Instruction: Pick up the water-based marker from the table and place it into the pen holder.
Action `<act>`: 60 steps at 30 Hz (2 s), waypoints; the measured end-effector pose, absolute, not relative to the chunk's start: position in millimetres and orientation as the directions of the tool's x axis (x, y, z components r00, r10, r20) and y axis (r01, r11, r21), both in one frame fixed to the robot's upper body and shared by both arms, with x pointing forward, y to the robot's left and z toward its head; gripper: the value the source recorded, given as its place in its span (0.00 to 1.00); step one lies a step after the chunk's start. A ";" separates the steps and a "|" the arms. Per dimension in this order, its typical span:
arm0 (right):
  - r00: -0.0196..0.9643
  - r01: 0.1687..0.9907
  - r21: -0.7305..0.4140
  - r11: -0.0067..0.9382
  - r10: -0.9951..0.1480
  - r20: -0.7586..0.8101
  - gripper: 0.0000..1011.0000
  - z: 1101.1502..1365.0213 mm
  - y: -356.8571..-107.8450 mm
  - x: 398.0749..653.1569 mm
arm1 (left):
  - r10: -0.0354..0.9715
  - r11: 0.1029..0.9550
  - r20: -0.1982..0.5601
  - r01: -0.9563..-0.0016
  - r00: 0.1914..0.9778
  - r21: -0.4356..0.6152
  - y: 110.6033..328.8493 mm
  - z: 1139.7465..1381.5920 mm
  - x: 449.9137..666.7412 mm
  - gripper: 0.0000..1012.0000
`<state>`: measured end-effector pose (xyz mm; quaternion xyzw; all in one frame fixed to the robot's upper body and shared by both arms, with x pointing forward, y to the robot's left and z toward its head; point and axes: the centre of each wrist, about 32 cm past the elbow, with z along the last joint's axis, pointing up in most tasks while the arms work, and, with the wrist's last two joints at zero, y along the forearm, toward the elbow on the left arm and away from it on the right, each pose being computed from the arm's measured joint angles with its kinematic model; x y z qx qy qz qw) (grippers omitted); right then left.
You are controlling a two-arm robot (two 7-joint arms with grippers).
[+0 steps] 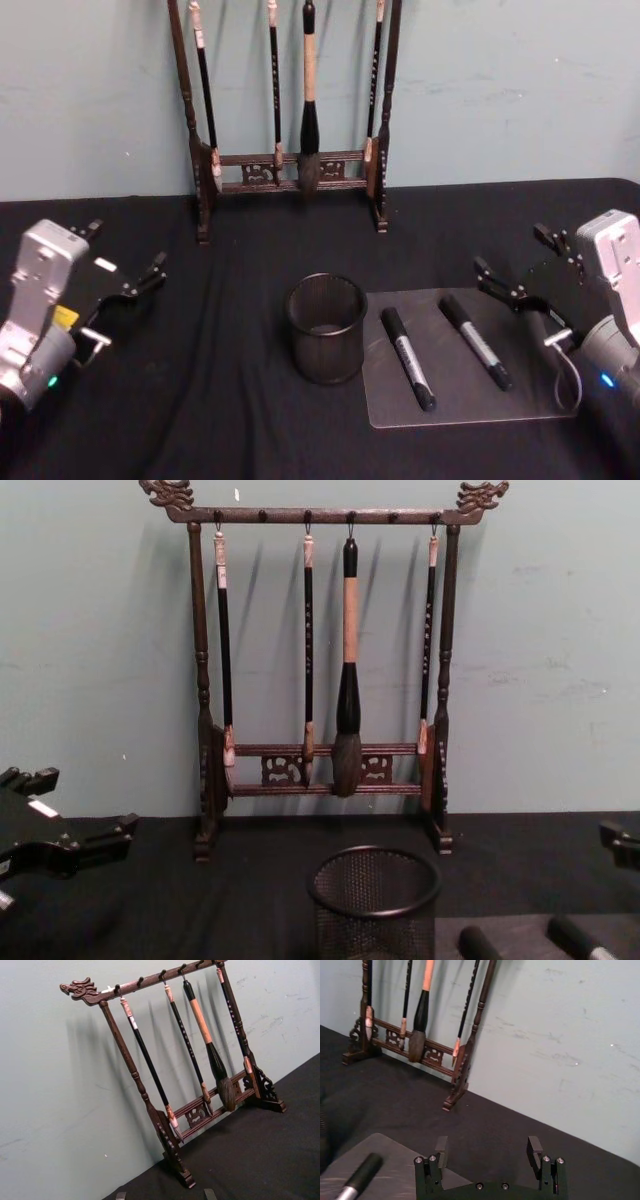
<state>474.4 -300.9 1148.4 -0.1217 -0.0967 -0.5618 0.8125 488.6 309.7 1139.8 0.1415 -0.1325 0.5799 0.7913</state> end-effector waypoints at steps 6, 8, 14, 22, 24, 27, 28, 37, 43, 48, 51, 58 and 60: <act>0.384 0.922 -0.139 0.360 -0.891 0.240 0.99 1156.2 -297.1 468.8 | 0.880 0.287 0.374 -0.955 0.292 0.070 309.7 1139.8 488.6 1.00; 0.387 0.921 -0.143 0.362 -0.891 0.236 0.99 1156.9 -296.7 468.3 | 0.880 0.287 0.374 -0.955 0.292 0.070 309.7 1139.8 488.6 1.00; 0.410 0.909 -0.179 0.377 -0.887 0.212 0.99 1161.1 -294.2 464.9 | 0.880 0.287 0.374 -0.955 0.292 0.070 309.7 1139.8 488.6 1.00; 0.436 0.892 -0.224 0.392 -0.877 0.201 0.99 1155.8 -290.5 463.8 | 0.880 0.287 0.374 -0.955 0.292 0.070 309.6 1139.8 488.6 1.00; 0.443 0.886 -0.245 0.395 -0.875 0.193 0.99 1152.3 -290.1 465.0 | 0.880 0.287 0.374 -0.955 0.292 0.070 309.7 1139.8 488.6 1.00; 0.452 0.877 -0.267 0.399 -0.874 0.181 0.99 1148.9 -290.1 467.1 | 0.880 0.287 0.374 -0.955 0.292 0.070 309.7 1139.8 488.6 1.00; 0.454 0.875 -0.272 0.400 -0.873 0.177 0.99 1148.2 -290.1 467.5 | 0.880 0.287 0.374 -0.955 0.292 0.070 309.7 1139.8 488.6 1.00; 0.467 0.856 -0.315 0.410 -0.874 0.130 0.99 1143.5 -290.7 471.3 | 0.880 0.287 0.374 -0.955 0.292 0.070 309.7 1139.8 488.6 1.00; 0.472 0.846 -0.333 0.416 -0.875 0.106 0.99 1140.5 -289.9 472.7 | 0.880 0.287 0.374 -0.955 0.292 0.070 309.7 1139.8 488.6 1.00; 0.474 0.839 -0.349 0.416 -0.875 0.097 0.99 1136.0 -289.0 473.6 | 0.880 0.287 0.374 -0.955 0.292 0.070 309.7 1139.8 488.6 1.00; 0.474 0.837 -0.357 0.414 -0.875 0.097 0.99 1133.8 -288.6 474.3 | 0.880 0.287 0.374 -0.955 0.292 0.070 309.7 1139.8 488.6 1.00; 0.473 0.830 -0.378 0.411 -0.877 0.085 0.99 1128.8 -288.0 477.2 | 0.880 0.287 0.374 -0.955 0.292 0.070 309.7 1139.8 488.6 1.00; 0.474 0.828 -0.381 0.411 -0.877 0.084 0.99 1128.0 -288.1 477.5 | 0.880 0.287 0.374 -0.955 0.292 0.070 309.7 1139.8 488.6 1.00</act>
